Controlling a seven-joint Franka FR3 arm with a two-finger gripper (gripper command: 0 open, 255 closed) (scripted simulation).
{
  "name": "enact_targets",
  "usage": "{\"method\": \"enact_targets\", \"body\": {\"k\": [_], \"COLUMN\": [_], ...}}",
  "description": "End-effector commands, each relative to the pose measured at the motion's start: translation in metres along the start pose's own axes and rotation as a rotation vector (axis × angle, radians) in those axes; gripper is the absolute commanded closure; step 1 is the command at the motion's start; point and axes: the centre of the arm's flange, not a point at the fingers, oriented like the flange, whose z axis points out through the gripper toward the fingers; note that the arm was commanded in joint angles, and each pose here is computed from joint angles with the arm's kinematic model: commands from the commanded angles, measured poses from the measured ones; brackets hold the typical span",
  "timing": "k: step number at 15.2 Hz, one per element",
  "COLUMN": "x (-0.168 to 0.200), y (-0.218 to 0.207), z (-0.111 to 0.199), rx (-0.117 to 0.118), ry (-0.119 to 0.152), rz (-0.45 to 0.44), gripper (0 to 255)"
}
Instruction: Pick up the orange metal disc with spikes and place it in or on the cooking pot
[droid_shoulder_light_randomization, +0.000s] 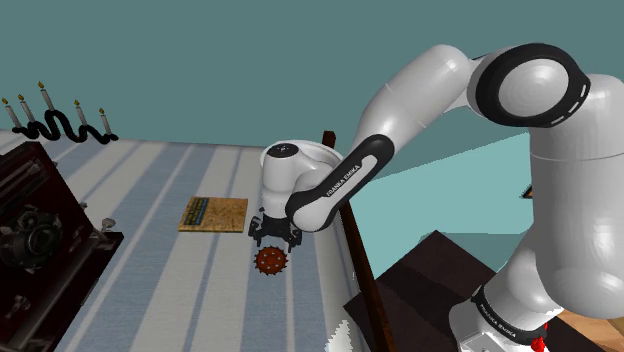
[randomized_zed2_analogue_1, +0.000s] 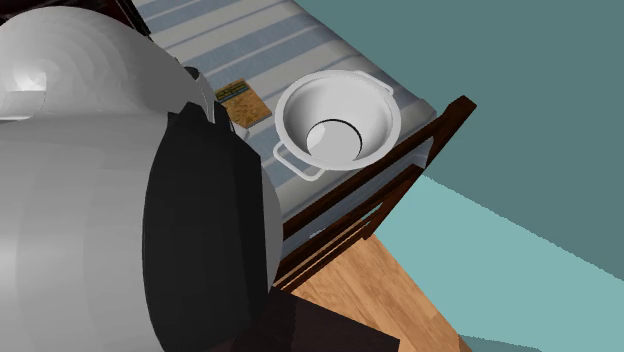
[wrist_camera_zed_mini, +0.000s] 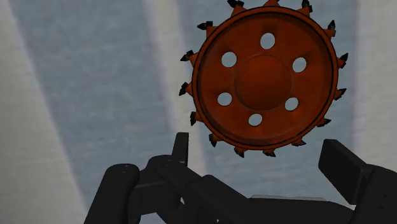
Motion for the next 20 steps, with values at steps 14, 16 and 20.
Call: {"method": "enact_targets", "body": {"k": [14,16,20], "x": [0.000,0.000,0.000], "y": [0.000,0.000,0.000], "z": [0.000,-0.010,-0.031], "rx": [0.000,0.000,0.000], "ry": [0.000,0.000,0.000], "rz": [0.000,0.000,0.000], "gripper": [255,255,255]}}
